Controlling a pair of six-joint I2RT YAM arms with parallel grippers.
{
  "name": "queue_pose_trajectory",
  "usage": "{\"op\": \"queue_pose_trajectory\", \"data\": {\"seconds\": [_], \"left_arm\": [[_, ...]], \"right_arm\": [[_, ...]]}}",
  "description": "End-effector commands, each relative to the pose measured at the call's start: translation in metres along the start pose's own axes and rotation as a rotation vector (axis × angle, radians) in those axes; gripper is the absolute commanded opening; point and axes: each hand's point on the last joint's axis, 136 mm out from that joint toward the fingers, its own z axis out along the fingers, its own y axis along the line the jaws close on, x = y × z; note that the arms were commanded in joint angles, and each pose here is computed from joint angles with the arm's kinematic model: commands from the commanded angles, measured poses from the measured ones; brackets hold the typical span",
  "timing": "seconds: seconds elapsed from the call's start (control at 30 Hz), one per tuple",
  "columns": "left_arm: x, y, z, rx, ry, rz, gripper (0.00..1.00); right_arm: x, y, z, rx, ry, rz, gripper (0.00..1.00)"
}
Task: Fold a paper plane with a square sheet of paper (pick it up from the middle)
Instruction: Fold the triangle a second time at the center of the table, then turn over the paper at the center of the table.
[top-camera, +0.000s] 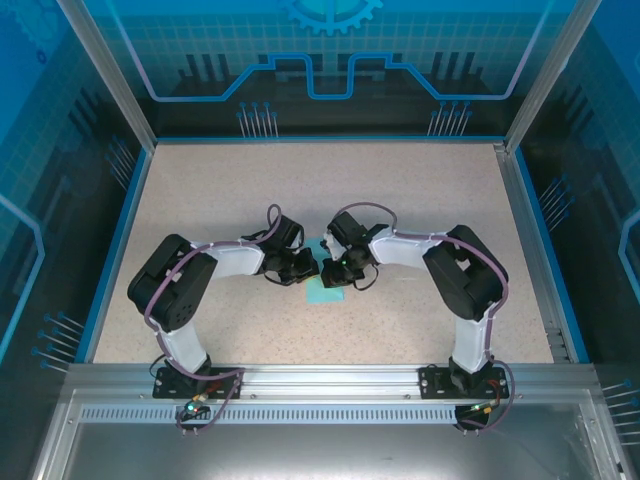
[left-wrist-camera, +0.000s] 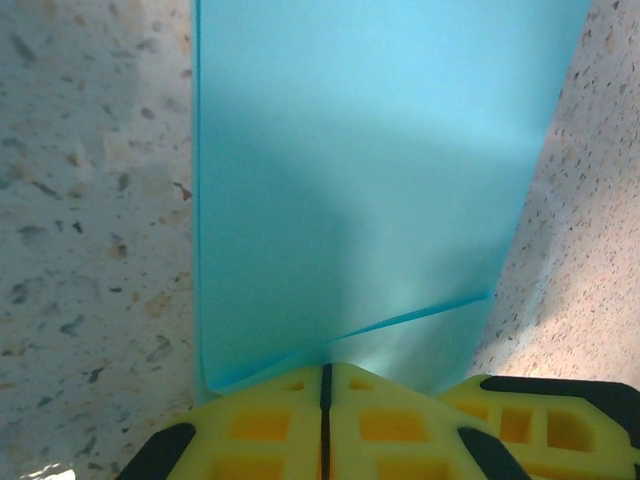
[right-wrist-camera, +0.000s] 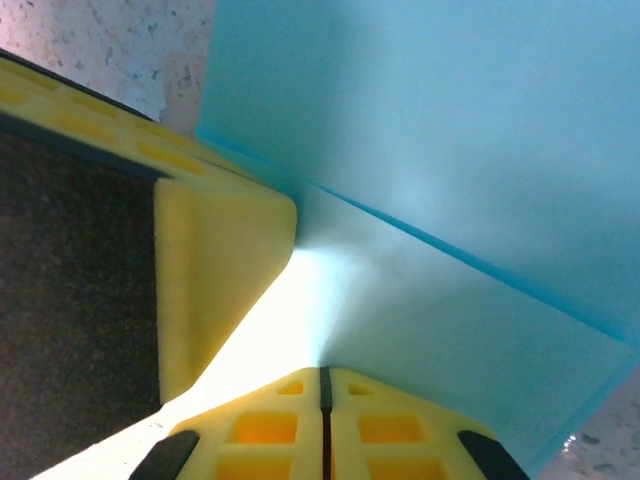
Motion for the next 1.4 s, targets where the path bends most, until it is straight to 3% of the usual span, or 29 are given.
{"op": "queue_pose_trajectory", "data": {"seconds": [0.0,0.47,0.6,0.8,0.97,1.03,1.17,1.37], "left_arm": [[0.011,0.051,0.009,-0.18,0.031,-0.08,0.09],[0.012,0.054,0.008,-0.193,0.031,-0.079,0.09],[0.01,0.05,0.008,-0.177,0.032,-0.07,0.09],[0.003,0.021,0.001,-0.078,0.024,-0.02,0.15],[-0.011,-0.036,-0.028,0.101,-0.027,0.036,0.33],[-0.013,-0.047,-0.04,0.133,-0.048,0.032,0.35],[-0.012,-0.045,-0.054,0.129,-0.089,0.013,0.44],[-0.006,-0.025,-0.056,0.09,-0.102,-0.014,0.5]], "right_arm": [[0.058,-0.033,0.007,0.095,0.183,0.053,0.08],[0.109,-0.057,-0.009,0.12,0.23,0.098,0.07],[0.107,-0.06,-0.019,0.117,0.192,0.116,0.07],[0.07,-0.04,-0.047,0.077,0.009,0.103,0.1],[0.027,-0.027,-0.068,0.016,-0.177,0.151,0.24],[0.011,-0.024,-0.073,-0.004,-0.218,0.176,0.28],[-0.012,-0.014,-0.072,-0.058,-0.252,0.181,0.35],[-0.03,-0.01,-0.054,-0.09,-0.203,0.151,0.38]]}}
